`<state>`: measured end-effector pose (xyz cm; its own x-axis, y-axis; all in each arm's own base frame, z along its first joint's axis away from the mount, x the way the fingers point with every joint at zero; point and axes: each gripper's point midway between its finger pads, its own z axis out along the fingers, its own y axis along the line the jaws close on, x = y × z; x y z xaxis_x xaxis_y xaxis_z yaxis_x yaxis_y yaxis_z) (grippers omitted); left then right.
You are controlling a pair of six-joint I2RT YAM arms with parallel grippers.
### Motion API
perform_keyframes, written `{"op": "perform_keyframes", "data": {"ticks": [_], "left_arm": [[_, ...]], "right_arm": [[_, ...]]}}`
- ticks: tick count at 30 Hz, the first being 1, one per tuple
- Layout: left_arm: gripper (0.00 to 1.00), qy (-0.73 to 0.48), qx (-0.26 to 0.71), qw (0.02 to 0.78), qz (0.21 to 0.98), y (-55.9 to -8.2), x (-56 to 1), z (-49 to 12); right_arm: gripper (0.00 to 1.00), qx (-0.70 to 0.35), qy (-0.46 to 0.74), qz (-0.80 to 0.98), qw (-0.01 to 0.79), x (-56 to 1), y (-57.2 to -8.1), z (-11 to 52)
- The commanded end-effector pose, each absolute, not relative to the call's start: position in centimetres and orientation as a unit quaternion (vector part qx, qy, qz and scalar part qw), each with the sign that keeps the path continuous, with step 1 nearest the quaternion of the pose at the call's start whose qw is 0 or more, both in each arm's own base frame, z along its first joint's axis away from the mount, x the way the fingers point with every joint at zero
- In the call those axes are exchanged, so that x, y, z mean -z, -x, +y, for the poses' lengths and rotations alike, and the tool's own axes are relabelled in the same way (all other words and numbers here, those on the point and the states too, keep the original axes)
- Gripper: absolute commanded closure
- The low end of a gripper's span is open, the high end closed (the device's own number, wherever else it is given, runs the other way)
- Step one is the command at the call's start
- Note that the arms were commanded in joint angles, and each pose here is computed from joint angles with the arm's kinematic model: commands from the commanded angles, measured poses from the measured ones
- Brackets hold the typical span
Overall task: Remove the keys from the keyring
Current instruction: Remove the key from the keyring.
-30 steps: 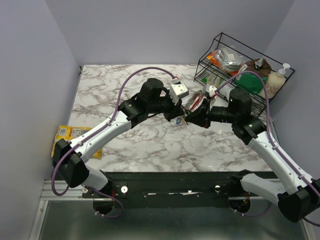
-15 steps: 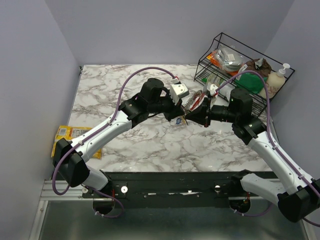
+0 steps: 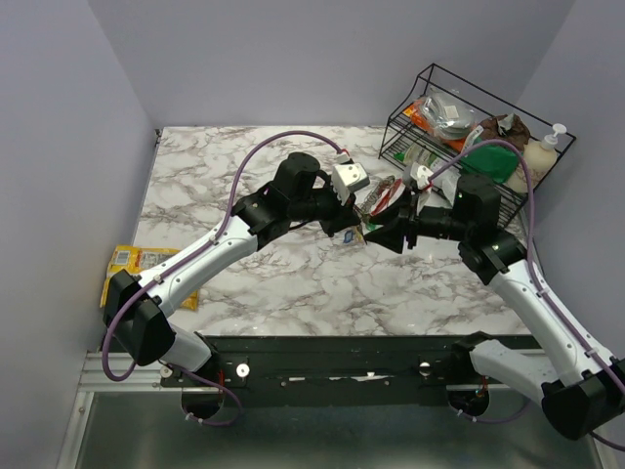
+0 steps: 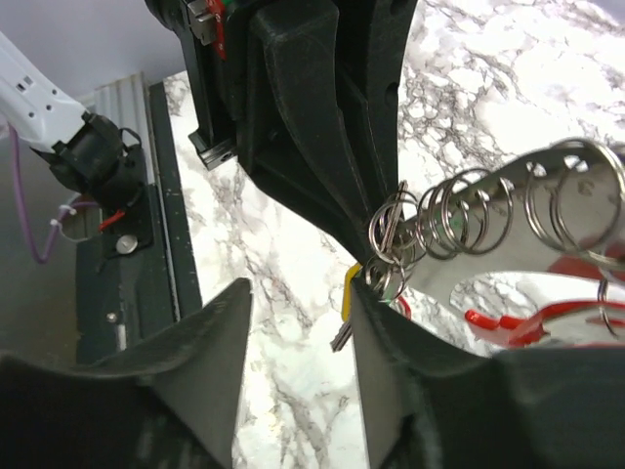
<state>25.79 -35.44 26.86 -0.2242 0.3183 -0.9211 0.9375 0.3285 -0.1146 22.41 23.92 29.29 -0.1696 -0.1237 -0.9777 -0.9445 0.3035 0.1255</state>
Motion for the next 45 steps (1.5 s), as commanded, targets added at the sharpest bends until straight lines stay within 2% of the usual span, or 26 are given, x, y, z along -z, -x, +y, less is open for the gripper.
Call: {"op": "perform_keyframes", "data": {"ticks": [1, 6, 15, 32, 45], "left_arm": [[0.94, -0.455, 0.374, 0.46, 0.665, -25.7, -29.8, -35.3], [0.94, -0.457, 0.379, 0.46, 0.66, -25.4, -30.2, -35.2], [0.93, -0.461, 0.401, 0.45, 0.651, -24.4, -30.7, -35.3], [0.93, -0.461, 0.408, 0.444, 0.651, -24.2, -30.3, -35.4], [0.93, -0.457, 0.413, 0.443, 0.652, -24.6, -30.6, -35.9]], "right_arm": [[0.43, -0.418, 0.428, 0.622, 0.506, -31.4, -21.4, 22.8], [0.35, -0.454, 0.433, 0.621, 0.471, -31.7, -20.4, 22.6], [0.34, -0.512, 0.424, 0.631, 0.401, -30.3, -21.4, 23.4], [0.34, -0.456, 0.418, 0.624, 0.477, -32.4, -21.8, 21.2], [0.35, -0.471, 0.388, 0.642, 0.464, -30.5, -24.2, 21.9]]}}
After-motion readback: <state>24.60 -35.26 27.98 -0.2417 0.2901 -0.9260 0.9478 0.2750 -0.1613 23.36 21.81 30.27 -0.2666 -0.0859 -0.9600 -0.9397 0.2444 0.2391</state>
